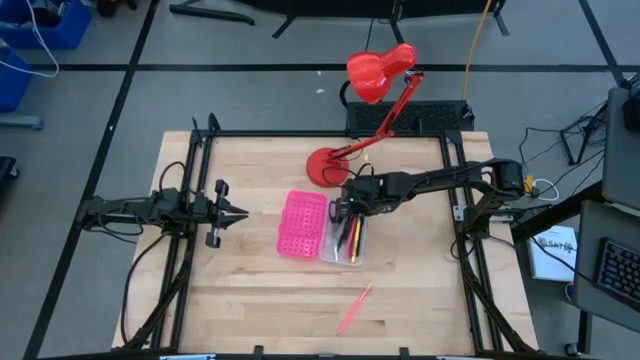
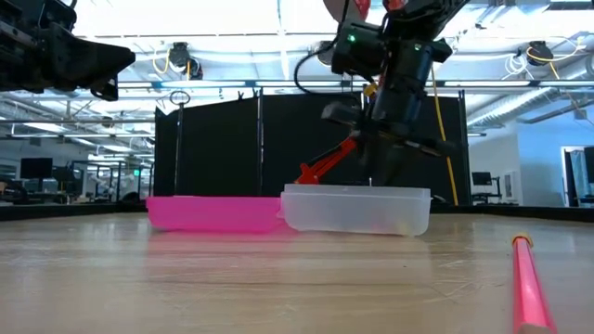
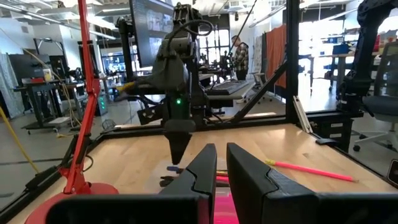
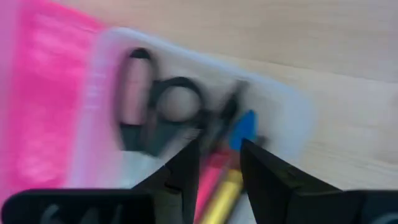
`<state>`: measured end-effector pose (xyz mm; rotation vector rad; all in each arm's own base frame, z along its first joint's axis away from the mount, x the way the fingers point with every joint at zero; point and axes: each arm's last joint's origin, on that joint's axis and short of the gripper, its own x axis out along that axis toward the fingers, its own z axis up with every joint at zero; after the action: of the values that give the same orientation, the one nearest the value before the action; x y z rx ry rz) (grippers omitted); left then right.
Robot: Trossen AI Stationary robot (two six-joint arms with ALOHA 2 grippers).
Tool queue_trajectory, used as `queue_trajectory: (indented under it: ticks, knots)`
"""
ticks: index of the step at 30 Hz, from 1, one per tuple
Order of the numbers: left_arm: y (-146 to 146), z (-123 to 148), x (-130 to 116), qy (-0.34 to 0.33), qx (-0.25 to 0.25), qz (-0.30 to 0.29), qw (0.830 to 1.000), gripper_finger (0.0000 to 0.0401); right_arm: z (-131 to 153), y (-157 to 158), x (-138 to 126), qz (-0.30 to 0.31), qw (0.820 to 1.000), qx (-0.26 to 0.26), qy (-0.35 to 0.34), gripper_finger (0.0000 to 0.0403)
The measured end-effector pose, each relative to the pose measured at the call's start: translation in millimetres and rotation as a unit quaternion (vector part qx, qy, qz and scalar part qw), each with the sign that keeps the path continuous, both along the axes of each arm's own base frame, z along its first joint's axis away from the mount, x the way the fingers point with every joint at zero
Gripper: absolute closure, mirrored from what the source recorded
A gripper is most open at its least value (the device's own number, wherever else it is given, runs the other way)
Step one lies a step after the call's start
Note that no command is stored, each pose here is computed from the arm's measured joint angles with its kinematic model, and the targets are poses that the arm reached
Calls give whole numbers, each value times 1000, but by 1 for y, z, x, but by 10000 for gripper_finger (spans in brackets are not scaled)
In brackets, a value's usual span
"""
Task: Pick & place school supplies into a supply box
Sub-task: Put the pink pencil into the pink supply box
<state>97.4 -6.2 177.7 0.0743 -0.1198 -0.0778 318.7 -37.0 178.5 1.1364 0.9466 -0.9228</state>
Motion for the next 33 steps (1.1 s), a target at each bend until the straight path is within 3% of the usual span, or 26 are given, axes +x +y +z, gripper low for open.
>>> queue_trajectory:
  ticks: [7, 11, 15, 19, 21, 26, 30, 33]
  knots:
    - [0, 0, 0, 1, 0, 0, 1000, 354, 21, -1, 6, 35, 996, -16, -77, 308]
    - [0, -1, 0, 4, 1, 0, 1000, 354, 67, 4, 1, 119, 979, -93, -139, 320]
    - [0, -1, 0, 7, 1, 1, 1000, 354, 117, 24, -21, 224, 927, -246, -175, 333]
    - [0, -2, 0, 9, 8, 2, 1000, 354, 154, 55, -48, 324, 834, -417, -161, 352]
    - [0, -2, 0, 8, 24, 3, 1000, 354, 166, 65, -62, 327, 805, -475, -140, 366]
    - [0, -4, 0, 20, 30, 4, 999, 354, 186, 81, -93, 344, 785, -481, -185, 399]
    - [0, -6, 1, 24, 67, 13, 997, 354, 187, 93, -114, 420, 750, -455, -234, 394]
    - [2, -6, 1, 30, 56, 31, 998, 354, 184, 100, -129, 450, 726, -455, -252, 395]
